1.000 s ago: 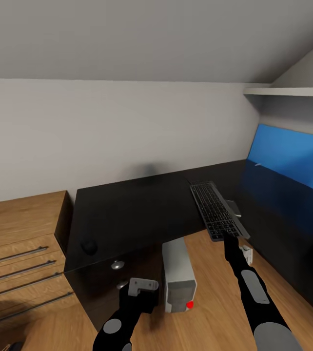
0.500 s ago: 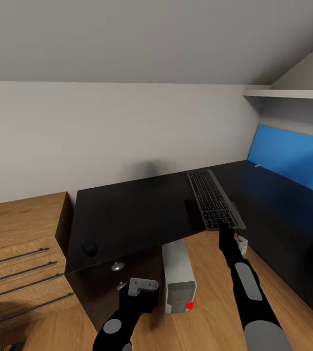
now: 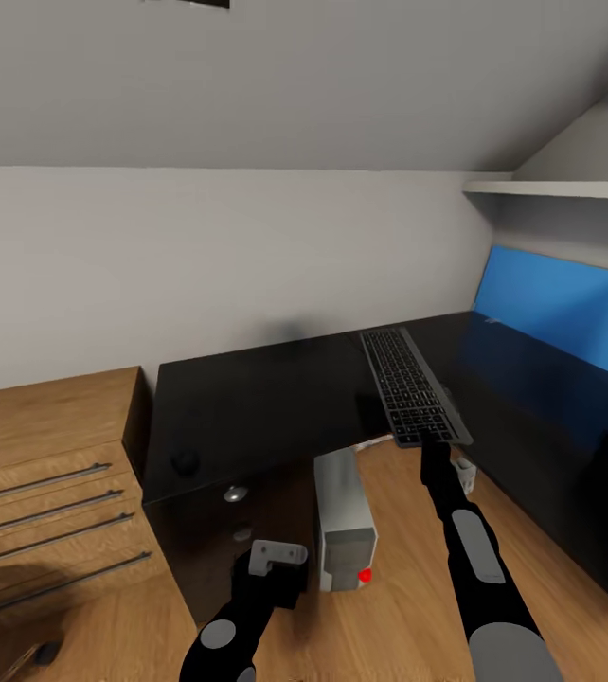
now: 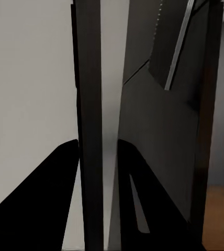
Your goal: In the bedroom, organize the workspace by keeping the computer under the desk, ensuring the monitor is on the desk, placing the keyboard on the desk next to the monitor, placing the mouse on the desk next to the keyboard, moving the folder from the swivel chair onto the desk next to the mouse, stacking the notebook on top of the folder with the pen on top of the notebook, and positioning the swivel chair next to the desk.
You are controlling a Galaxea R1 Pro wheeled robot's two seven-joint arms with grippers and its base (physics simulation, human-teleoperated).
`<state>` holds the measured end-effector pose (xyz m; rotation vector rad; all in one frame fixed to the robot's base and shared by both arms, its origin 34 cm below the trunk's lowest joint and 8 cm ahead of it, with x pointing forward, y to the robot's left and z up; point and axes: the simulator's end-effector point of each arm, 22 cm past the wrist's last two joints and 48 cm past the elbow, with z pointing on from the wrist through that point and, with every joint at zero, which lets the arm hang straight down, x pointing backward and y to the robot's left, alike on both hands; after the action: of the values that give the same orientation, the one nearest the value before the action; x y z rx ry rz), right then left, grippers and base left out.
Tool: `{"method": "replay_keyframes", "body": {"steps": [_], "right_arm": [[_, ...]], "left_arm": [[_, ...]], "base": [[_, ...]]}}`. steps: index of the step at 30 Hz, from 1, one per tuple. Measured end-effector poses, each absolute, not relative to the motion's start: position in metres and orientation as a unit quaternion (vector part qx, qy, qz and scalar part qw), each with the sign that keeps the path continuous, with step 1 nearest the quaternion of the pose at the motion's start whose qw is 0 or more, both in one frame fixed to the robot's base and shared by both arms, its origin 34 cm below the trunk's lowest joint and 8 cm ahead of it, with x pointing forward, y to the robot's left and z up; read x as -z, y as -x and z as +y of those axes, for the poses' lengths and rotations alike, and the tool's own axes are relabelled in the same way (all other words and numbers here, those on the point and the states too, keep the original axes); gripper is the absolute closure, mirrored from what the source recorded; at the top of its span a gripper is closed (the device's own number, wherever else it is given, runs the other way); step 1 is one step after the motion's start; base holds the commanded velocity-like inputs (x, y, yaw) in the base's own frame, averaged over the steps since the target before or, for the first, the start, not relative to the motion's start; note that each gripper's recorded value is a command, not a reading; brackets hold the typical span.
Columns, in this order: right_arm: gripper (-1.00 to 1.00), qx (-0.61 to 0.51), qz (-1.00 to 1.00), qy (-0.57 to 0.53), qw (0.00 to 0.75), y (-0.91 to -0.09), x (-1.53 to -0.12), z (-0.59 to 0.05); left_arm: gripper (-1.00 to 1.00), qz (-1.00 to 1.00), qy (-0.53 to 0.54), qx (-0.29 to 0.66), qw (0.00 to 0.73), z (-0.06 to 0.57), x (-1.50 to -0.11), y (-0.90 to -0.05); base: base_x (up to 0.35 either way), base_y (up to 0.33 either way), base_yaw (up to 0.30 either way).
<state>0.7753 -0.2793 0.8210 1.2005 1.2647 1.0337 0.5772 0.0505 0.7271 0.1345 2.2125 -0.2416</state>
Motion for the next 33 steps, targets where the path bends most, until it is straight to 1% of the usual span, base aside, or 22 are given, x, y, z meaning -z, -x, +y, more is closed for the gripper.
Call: {"method": "replay_keyframes", "body": {"steps": [5, 10, 15, 27, 33], "right_arm": [[1.0, -0.435, 0.528, -0.501, 0.53, -0.775, -0.826, -0.278], [1.0, -0.437, 0.528, -0.499, 0.53, -0.775, -0.829, -0.276], [1.0, -0.443, 0.536, -0.487, 0.528, -0.776, -0.834, -0.262], [1.0, -0.452, 0.544, -0.471, 0.527, -0.777, -0.839, -0.25], [1.0, -0.455, 0.553, -0.461, 0.524, -0.778, -0.841, -0.238]], "left_arm": [[-1.0, 0.889, -0.055, 0.098, 0.444, 0.05, -0.731, -0.578], [-1.0, 0.887, -0.055, 0.097, 0.447, 0.05, -0.734, -0.578], [-1.0, 0.886, -0.055, 0.097, 0.45, 0.05, -0.737, -0.578], [-1.0, 0.886, -0.055, 0.097, 0.451, 0.05, -0.738, -0.578], [-1.0, 0.885, -0.055, 0.098, 0.451, 0.05, -0.738, -0.578]], "base": [[-0.334, 0.0, 0.006], [-0.266, 0.0, 0.093], [-0.044, 0.0, 0.138], [-0.001, 0.0, 0.012], [0.0, 0.0, 0.12]]}}
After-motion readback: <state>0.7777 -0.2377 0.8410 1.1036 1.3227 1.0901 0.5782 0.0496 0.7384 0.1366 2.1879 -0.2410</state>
